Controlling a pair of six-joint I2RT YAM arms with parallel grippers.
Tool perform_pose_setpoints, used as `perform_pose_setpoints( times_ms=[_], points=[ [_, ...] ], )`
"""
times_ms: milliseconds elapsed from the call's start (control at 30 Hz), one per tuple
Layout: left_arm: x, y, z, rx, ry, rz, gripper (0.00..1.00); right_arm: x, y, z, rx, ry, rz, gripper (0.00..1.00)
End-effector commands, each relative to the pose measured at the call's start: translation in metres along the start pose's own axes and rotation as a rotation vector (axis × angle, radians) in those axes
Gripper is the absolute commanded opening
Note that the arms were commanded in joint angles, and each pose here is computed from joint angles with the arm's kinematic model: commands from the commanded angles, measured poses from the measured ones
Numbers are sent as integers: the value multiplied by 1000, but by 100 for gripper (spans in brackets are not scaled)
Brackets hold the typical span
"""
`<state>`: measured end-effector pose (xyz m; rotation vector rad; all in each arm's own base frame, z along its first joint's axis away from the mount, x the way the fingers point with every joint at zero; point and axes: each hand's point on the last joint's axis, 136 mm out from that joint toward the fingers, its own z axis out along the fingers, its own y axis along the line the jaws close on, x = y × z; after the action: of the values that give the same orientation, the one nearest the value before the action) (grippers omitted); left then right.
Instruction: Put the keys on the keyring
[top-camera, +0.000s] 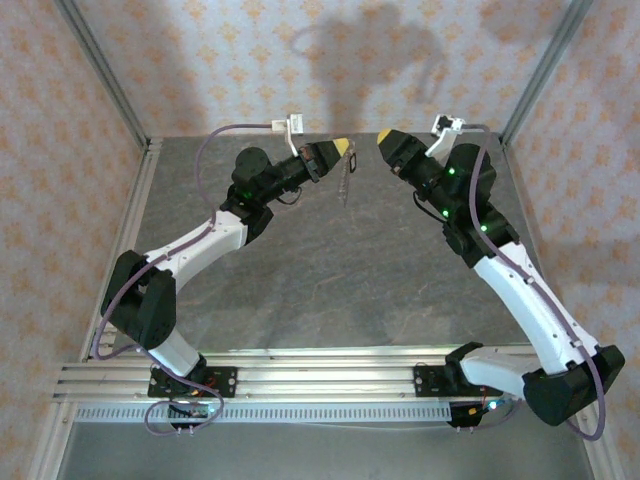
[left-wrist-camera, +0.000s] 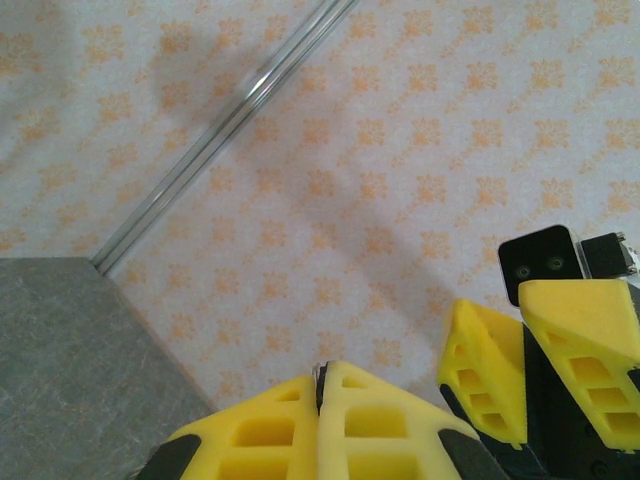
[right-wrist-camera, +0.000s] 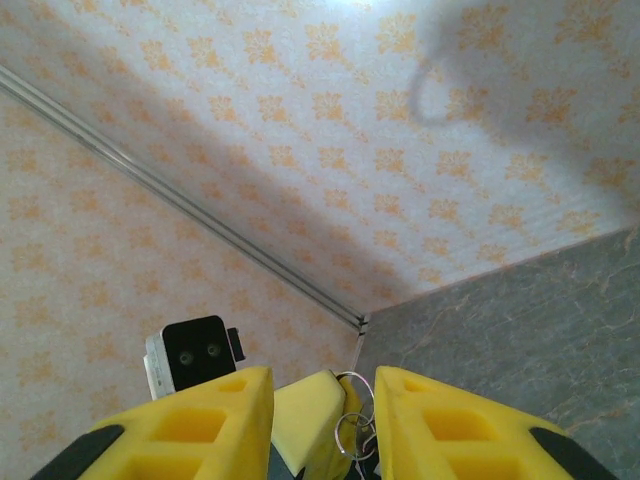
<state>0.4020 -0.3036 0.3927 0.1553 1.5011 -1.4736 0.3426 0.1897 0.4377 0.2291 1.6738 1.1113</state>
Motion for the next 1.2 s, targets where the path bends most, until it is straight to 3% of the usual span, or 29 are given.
perform_pose_setpoints(
  times_ms=[0, 200, 367, 467, 667, 1167],
  points=[
    [-11, -16, -1, 38, -44, 38, 0, -4, 18, 1, -60, 8, 17, 32],
    [-12, -16, 0, 44, -48, 34, 0, 1, 20, 14, -60, 61, 36, 29],
    [-12, -14, 1, 47, -51, 29, 0, 9, -2, 23, 3, 49, -13, 32],
    [-12, -15, 3, 60, -51, 22, 0, 9, -9, 20, -42, -13, -48, 37],
    [-11, -21, 3, 79, -37, 19, 0, 18, -26, 27, -115, 7, -80, 28],
    [-14, -29, 2, 114, -44, -4, 0, 32, -10, 36, -351, 21, -10, 19]
  ],
)
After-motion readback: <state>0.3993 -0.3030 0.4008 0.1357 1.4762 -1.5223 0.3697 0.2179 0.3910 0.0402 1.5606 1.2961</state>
